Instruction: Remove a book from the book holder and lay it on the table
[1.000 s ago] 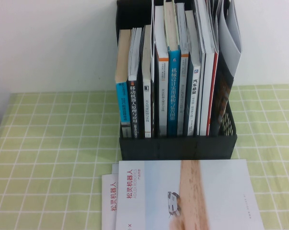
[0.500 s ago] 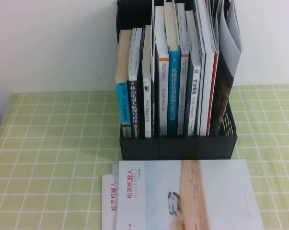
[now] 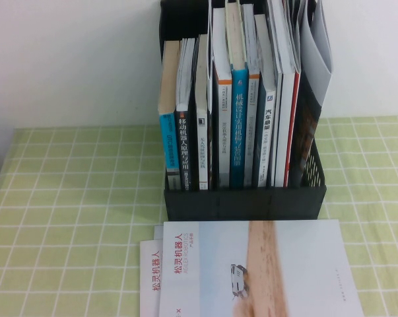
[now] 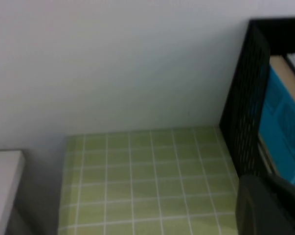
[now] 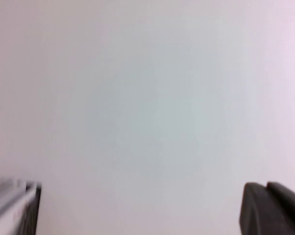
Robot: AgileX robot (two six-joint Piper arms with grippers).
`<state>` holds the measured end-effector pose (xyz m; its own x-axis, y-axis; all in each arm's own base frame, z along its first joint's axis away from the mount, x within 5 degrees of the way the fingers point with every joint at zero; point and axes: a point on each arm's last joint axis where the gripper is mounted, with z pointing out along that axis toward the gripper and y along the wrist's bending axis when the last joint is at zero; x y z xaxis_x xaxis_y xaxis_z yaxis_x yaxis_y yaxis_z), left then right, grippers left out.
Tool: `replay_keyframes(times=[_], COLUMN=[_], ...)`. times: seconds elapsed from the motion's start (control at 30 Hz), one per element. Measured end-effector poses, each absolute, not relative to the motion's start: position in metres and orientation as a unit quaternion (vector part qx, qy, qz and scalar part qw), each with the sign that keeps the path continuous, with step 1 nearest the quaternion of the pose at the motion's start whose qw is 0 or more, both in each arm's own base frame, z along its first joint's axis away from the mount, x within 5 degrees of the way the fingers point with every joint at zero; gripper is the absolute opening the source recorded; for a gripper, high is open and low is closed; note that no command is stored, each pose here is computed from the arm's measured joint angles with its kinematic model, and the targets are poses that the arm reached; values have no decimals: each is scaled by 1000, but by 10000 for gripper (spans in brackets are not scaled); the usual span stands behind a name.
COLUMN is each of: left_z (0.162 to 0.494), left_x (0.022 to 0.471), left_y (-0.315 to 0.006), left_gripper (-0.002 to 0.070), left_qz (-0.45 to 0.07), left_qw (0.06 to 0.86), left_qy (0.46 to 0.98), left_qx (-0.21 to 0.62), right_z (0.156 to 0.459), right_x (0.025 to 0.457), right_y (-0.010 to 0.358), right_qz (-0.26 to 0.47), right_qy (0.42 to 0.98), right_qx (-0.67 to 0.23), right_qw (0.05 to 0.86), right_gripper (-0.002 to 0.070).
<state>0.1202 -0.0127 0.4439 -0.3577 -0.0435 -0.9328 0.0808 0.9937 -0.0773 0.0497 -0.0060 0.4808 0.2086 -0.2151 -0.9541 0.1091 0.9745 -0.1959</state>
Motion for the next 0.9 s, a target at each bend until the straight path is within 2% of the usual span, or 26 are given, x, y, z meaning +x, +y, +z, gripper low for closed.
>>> replay_keyframes(times=[0.1, 0.23, 0.37, 0.47, 0.7, 0.77, 0.9], left_z=[431, 420, 411, 405, 405, 405, 402], left_x=[153, 186, 212, 230, 256, 260, 268], left_y=[-21, -43, -68, -80, -128, -148, -193], left_gripper=[-3, -3, -3, -3, -3, -3, -3], left_qz=[-79, -161, -257, -311, -321, -319, -305], left_qw=[528, 504, 491, 489, 502, 500, 502], left_qy=[845, 844, 813, 786, 745, 736, 715], left_qx=[23, 86, 177, 214, 302, 326, 379], right_z=[458, 430, 411, 390, 320, 311, 309], right_x=[92, 124, 139, 149, 176, 180, 194], right_y=[-9, -9, 4, 18, 51, 58, 61], right_qz=[-115, -103, -7, 87, 208, 236, 234], right_qy=[728, 795, 827, 848, 847, 833, 800], right_qx=[-50, -53, -32, -11, -76, -83, -114], right_qw=[674, 595, 562, 523, 483, 493, 541], right_gripper=[-2, -2, -2, -2, -2, -2, -2])
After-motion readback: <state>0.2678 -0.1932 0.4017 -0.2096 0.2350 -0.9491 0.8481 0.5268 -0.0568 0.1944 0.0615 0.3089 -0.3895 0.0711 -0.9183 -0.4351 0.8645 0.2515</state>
